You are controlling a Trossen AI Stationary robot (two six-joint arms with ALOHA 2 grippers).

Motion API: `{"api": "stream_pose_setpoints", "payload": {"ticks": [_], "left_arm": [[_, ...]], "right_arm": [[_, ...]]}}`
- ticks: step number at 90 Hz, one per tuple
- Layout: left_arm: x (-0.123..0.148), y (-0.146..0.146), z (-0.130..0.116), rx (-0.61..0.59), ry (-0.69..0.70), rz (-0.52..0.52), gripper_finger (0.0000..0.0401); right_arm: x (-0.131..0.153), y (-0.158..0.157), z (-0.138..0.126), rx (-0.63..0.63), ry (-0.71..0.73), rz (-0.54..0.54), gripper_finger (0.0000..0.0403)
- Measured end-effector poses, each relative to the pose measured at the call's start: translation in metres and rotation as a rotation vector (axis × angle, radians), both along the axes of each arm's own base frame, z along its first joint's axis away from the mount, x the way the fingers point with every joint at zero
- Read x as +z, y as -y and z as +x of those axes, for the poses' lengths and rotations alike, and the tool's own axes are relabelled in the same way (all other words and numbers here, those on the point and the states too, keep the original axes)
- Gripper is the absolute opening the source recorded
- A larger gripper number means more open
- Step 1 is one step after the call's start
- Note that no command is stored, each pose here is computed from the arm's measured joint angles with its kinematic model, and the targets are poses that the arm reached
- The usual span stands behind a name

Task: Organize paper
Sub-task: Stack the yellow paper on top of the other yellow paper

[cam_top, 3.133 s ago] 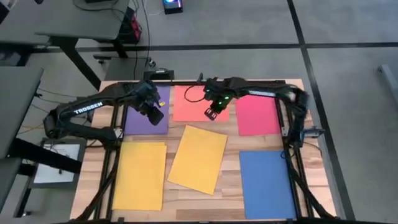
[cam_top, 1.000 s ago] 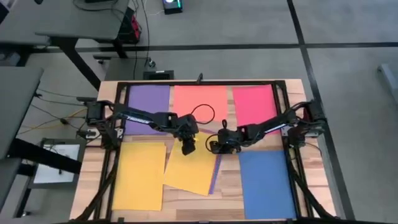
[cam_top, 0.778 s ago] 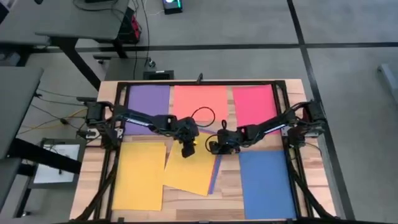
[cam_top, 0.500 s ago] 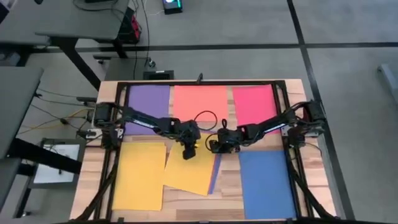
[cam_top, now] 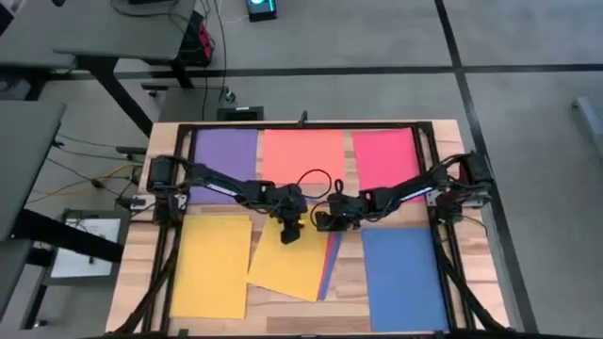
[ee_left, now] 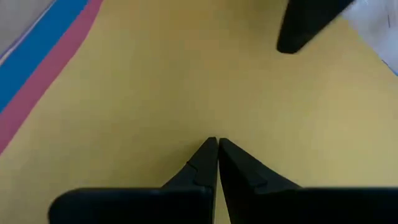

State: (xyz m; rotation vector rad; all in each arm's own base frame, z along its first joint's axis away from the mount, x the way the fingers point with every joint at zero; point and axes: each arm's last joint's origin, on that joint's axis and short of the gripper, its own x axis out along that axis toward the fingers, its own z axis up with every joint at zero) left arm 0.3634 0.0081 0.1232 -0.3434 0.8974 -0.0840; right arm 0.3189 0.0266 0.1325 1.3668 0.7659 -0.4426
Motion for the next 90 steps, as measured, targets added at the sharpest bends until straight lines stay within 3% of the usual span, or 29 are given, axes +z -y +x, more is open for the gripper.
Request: {"api": "stream_pose_setpoints", "payload": {"ticks": [9,22,35,53,66,76,90], "left_arm": [[0.002,0.0,0.001,-0.001,0.0,0.001,0.0],[0.007,0.0,0.005,-0.041,0.003,0.038,0.0],[0.026,-0.005,0.006,-0.092,-0.079,0.081,0.0],[0.093,-0.011,-0.01,-0.139,-0.2,0.28,0.0],[0.161,-0.012,-0.037,-0.099,-0.175,0.389,0.0],[0.208,-0.011,-0.07,-0.034,-0.084,0.376,0.0],[0.256,-0.005,-0.128,0.114,0.052,0.279,0.0]], "right_arm": [[0.001,-0.001,0.001,0.029,0.017,-0.02,0.0096],[0.0,0.003,0.001,0.064,0.019,-0.065,0.0015],[0.002,0.006,0.001,0.073,0.029,-0.083,0.0002],[0.025,0.006,0.002,0.123,0.077,-0.135,0.0],[0.048,0.01,0.002,0.128,0.123,-0.148,0.0],[0.068,0.009,0.005,0.143,0.174,-0.132,0.0],[0.092,-0.002,0.012,0.164,0.195,-0.115,0.0]]}}
